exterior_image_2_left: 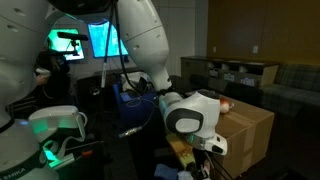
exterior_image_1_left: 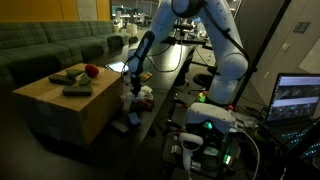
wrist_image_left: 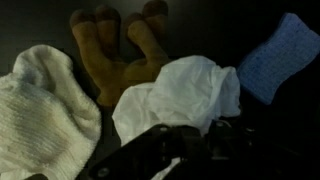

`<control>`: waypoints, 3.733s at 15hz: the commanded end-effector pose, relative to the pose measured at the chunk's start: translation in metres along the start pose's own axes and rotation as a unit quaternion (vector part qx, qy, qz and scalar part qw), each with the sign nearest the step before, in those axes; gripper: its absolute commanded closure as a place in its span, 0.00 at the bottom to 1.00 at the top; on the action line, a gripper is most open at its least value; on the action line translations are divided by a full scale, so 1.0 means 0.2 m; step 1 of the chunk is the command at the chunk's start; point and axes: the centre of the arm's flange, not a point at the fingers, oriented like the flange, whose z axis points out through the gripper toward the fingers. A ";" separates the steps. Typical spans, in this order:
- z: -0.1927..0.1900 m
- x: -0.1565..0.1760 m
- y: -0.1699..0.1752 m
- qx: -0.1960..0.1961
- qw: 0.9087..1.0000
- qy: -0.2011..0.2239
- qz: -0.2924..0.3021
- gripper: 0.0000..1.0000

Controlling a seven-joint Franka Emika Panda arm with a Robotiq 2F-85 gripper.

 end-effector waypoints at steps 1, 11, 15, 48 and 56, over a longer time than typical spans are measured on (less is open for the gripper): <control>0.02 0.03 -0.01 0.018 0.997 0.030 -0.063 0.91; -0.01 0.01 -0.06 0.034 0.988 0.051 -0.139 0.31; -0.02 -0.02 -0.07 0.035 0.987 0.058 -0.143 0.01; 0.25 -0.54 -0.18 0.027 0.992 0.091 -0.077 0.00; 0.41 -0.42 -0.09 0.023 0.994 0.088 -0.055 0.00</control>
